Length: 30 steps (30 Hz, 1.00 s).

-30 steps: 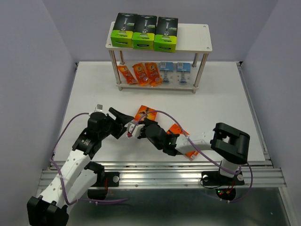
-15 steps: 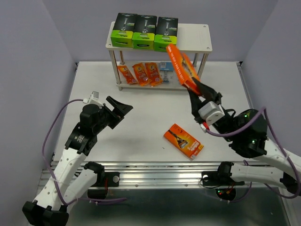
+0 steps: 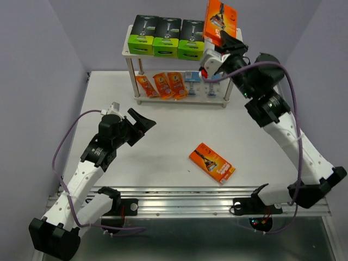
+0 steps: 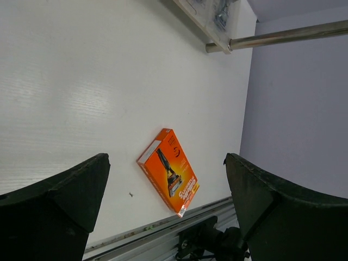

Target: Place and organize the shaving razors onto the shelf

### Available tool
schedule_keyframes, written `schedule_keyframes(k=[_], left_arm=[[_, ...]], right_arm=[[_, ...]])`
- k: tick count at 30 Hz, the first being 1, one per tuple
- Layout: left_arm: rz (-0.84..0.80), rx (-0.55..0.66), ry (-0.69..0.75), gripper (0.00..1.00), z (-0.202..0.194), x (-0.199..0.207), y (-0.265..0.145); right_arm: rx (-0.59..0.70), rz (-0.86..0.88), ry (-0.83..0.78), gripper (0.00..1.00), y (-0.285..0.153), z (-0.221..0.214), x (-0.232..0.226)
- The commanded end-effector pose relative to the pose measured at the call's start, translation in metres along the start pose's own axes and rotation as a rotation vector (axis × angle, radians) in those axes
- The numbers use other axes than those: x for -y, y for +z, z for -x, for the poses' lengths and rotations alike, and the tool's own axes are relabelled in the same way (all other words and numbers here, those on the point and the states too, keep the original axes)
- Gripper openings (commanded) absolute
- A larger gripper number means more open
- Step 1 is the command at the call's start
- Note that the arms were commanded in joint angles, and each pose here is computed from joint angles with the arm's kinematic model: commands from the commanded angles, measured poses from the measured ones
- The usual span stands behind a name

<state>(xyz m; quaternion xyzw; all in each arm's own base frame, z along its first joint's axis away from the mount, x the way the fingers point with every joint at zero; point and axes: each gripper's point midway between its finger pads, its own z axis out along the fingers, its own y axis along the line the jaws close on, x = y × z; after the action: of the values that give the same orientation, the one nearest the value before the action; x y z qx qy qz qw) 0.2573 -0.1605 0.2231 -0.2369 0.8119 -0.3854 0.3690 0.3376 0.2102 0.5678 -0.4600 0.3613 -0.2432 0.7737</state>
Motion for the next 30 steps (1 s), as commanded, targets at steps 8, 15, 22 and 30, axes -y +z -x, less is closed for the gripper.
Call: schedule_keyframes(k=[8,15,22,30], left_arm=[[-0.005,0.093,0.042,0.99,0.024,0.008,-0.001],[0.054,0.117,0.019,0.99,0.026,-0.007,0.004],[0.085,0.109,0.012,0.99,0.025,-0.015,0.011],[0.124,0.100,0.014,0.99,0.027,-0.024,0.018]], right_arm=[[0.044,0.225,-0.037,0.20,0.056,-0.147,-0.027],[0.053,0.454,-0.062,0.21,0.046,-0.177,-0.110],[0.064,0.582,-0.049,0.21,0.042,-0.190,-0.150],[0.069,0.679,-0.060,0.21,0.038,-0.183,-0.186]])
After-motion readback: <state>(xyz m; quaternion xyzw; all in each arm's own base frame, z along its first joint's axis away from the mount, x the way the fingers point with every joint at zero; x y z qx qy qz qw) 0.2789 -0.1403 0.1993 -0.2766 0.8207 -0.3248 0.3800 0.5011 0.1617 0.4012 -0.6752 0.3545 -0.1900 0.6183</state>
